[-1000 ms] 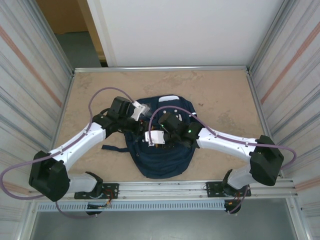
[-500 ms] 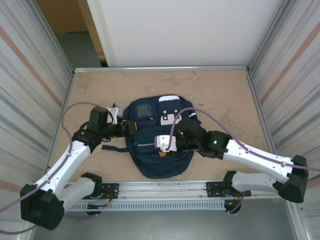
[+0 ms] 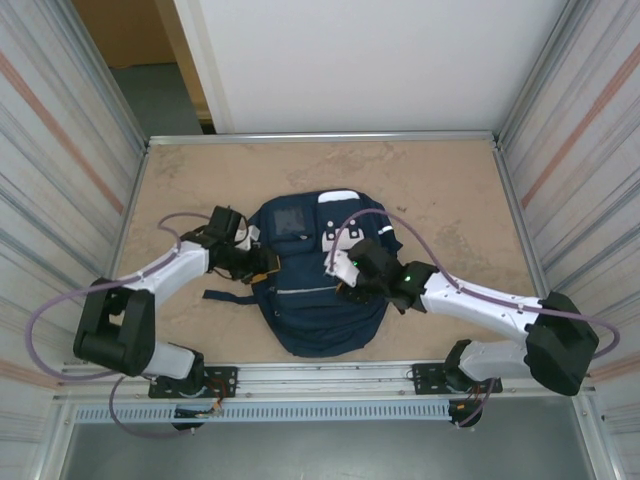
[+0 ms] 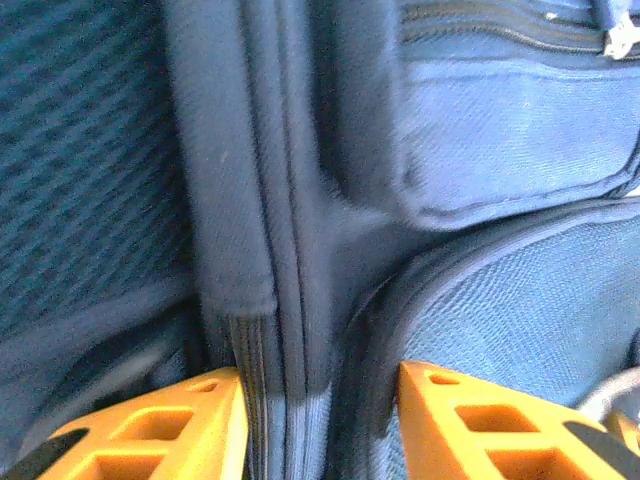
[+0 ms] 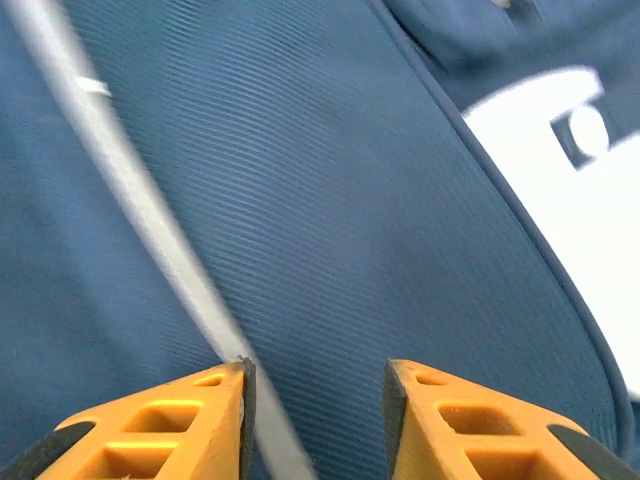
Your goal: Pack books, pencil case, and school supplies into a backpack
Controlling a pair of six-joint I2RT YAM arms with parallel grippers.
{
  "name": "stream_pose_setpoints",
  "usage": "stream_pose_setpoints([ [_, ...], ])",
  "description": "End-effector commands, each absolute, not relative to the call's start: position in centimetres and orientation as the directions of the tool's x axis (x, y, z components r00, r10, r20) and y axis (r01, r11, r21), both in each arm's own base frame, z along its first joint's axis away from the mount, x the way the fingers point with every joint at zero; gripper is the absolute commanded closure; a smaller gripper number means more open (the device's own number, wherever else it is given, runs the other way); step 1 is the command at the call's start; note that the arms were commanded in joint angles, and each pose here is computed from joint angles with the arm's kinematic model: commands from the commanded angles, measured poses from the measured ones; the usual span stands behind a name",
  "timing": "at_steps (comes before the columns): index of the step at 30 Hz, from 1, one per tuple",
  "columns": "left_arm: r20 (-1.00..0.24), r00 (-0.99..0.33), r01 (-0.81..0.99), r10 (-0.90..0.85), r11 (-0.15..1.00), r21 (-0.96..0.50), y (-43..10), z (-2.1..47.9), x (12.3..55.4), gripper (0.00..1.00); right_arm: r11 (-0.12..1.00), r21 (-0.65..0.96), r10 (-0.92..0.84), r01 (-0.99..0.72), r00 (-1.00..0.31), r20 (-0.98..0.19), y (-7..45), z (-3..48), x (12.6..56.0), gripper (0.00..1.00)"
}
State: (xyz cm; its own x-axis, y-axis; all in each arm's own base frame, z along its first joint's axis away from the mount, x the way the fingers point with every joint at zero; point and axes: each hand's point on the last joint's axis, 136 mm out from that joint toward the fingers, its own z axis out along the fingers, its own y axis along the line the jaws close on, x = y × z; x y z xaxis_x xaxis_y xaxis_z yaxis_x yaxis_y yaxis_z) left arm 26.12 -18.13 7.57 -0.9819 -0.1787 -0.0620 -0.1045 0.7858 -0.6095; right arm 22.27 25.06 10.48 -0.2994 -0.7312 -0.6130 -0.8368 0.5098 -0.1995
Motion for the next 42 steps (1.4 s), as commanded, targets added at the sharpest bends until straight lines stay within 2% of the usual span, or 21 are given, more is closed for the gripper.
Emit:
stream_pose_setpoints([
  [1, -0.058, -0.985, -0.086, -0.16, 0.761, -0.643, -19.7, 8.8, 27.3, 0.71, 0.702, -0.06, -0.55, -0.709, -0.488, -0.678, 23.2, 10.1, 24.6, 0.63],
  [4, -0.026, -0.988, -0.098, -0.153, 0.747, -0.658, -20.1, 8.3, 27.0, 0.87, 0.781, -0.012, -0.463, -0.624, -0.568, -0.681, 21.6, 9.6, 26.9, 0.64],
  [11, 0.002, -0.984, -0.125, -0.176, 0.692, -0.711, -20.7, 9.5, 24.5, 1.0, 0.826, 0.043, -0.375, -0.562, -0.605, -0.703, 22.2, 9.3, 31.8, 0.66],
  [16, -0.023, -0.964, -0.176, -0.266, 0.697, -0.695, -19.5, 9.8, 22.5, 1.0, 0.829, 0.111, -0.339, -0.548, -0.651, -0.68, 24.8, 7.2, 36.0, 0.69],
  [21, -0.05, -0.929, -0.248, -0.367, 0.716, -0.653, -18.4, 8.9, 21.2, 1.0, 0.809, 0.127, -0.305, -0.574, -0.595, -0.743, 28.5, 8.1, 40.5, 0.68],
  [25, -0.024, -0.884, -0.329, -0.466, 0.659, -0.676, -18.0, 8.3, 21.7, 1.0, 0.811, 0.151, -0.255, -0.566, -0.573, -0.779, 30.0, 9.8, 42.6, 0.64],
  [26, -0.025, -0.877, -0.335, -0.479, 0.649, -0.683, -18.1, 8.6, 21.8, 0.95, 0.809, 0.164, -0.233, -0.565, -0.564, -0.792, 30.3, 10.7, 42.7, 0.64],
  [27, -0.035, -0.874, -0.333, -0.485, 0.649, -0.684, -18.0, 8.8, 21.9, 0.84, 0.804, 0.172, -0.217, -0.569, -0.551, -0.806, 30.5, 11.9, 42.6, 0.63],
  [30, -0.06, -0.86, -0.349, -0.508, 0.669, -0.657, -17.1, 9.5, 21.8, 0.61, 0.817, 0.181, -0.179, -0.548, -0.538, -0.824, 29.8, 14.9, 41.5, 0.6],
  [32, -0.09, -0.854, -0.348, -0.513, 0.69, -0.635, -16.2, 10.4, 21.5, 0.53, 0.831, 0.189, -0.156, -0.523, -0.545, -0.824, 28.8, 17.0, 40.0, 0.59],
  [35, -0.143, -0.847, -0.335, -0.512, 0.723, -0.605, -14.9, 11.5, 20.9, 0.5, 0.84, 0.169, -0.167, -0.516, -0.541, -0.824, 28.1, 18.8, 36.6, 0.58],
  [37, -0.193, -0.867, -0.26, -0.459, 0.748, -0.611, -15.5, 12.5, 21.4, 0.51, 0.818, 0.146, -0.199, -0.556, -0.513, -0.835, 28.7, 19.2, 33.6, 0.57],
  [42, -0.181, -0.913, -0.206, -0.365, 0.797, -0.568, -17.9, 12.7, 22.5, 0.53, 0.822, 0.159, -0.175, -0.546, -0.509, -0.843, 28.9, 19.1, 28.6, 0.57],
])
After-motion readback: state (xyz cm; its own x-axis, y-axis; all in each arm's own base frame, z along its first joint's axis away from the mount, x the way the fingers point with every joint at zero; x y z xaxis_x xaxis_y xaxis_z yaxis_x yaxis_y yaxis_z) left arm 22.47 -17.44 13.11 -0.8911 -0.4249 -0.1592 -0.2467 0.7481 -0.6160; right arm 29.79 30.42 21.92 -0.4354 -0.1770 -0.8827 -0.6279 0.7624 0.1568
